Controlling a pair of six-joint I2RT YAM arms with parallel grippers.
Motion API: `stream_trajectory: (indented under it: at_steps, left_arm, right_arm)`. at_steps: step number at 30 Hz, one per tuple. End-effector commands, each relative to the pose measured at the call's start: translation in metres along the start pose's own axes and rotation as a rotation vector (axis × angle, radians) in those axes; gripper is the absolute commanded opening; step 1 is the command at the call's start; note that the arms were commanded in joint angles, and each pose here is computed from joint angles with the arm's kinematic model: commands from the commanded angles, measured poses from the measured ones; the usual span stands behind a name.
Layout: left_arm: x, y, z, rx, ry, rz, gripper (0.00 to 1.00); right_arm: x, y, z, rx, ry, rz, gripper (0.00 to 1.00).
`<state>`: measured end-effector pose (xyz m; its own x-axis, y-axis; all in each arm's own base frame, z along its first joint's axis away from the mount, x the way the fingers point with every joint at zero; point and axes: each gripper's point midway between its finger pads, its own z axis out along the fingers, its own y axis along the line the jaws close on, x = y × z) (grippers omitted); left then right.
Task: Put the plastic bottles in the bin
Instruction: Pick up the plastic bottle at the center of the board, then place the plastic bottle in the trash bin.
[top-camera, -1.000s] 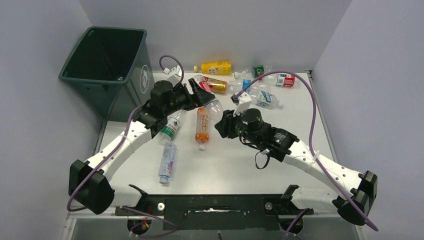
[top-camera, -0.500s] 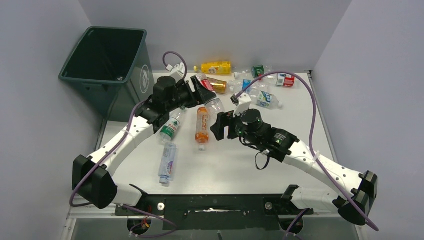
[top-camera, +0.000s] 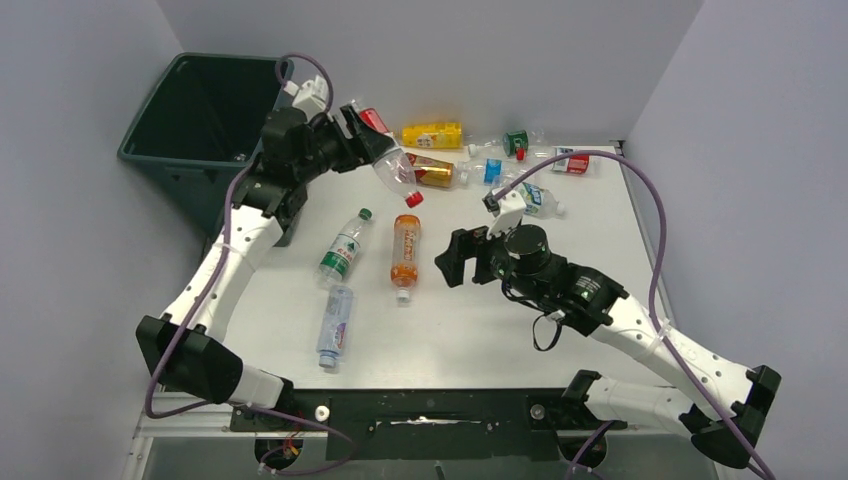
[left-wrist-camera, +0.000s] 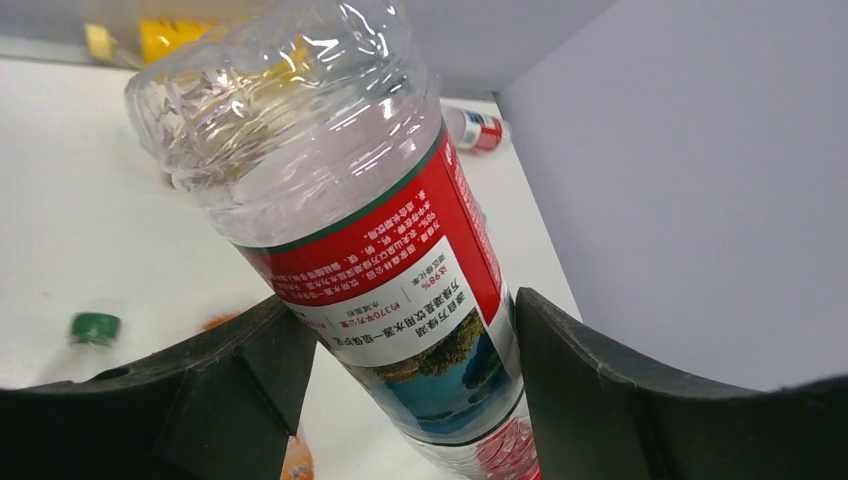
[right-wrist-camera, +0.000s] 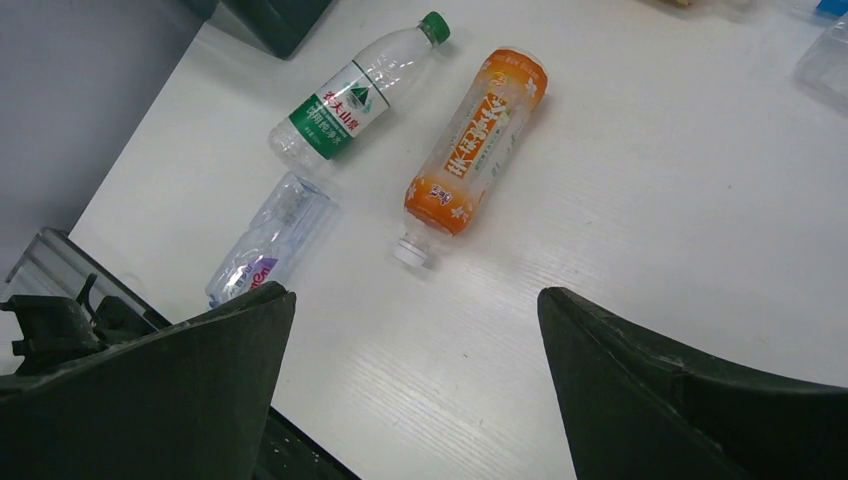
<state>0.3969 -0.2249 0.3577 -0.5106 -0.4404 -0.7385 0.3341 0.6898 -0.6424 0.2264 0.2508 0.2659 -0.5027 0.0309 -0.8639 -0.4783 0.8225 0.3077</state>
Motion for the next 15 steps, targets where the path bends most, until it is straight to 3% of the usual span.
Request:
stream_trajectory:
  at_steps: [1, 15]
  left_arm:
    - [-0.063, -0.004, -0.015, 0.02, -0.098, 0.087, 0.45]
    - [-0.211, 0.039, -0.064, -0.028, -0.345, 0.119, 0.45]
  right_arm:
    - [-0.025, 0.0, -0.019, 0.013, -0.073, 0.011, 0.98]
    - [-0.014, -0.028, -0.004, 0.039, 0.019, 0.03, 0.98]
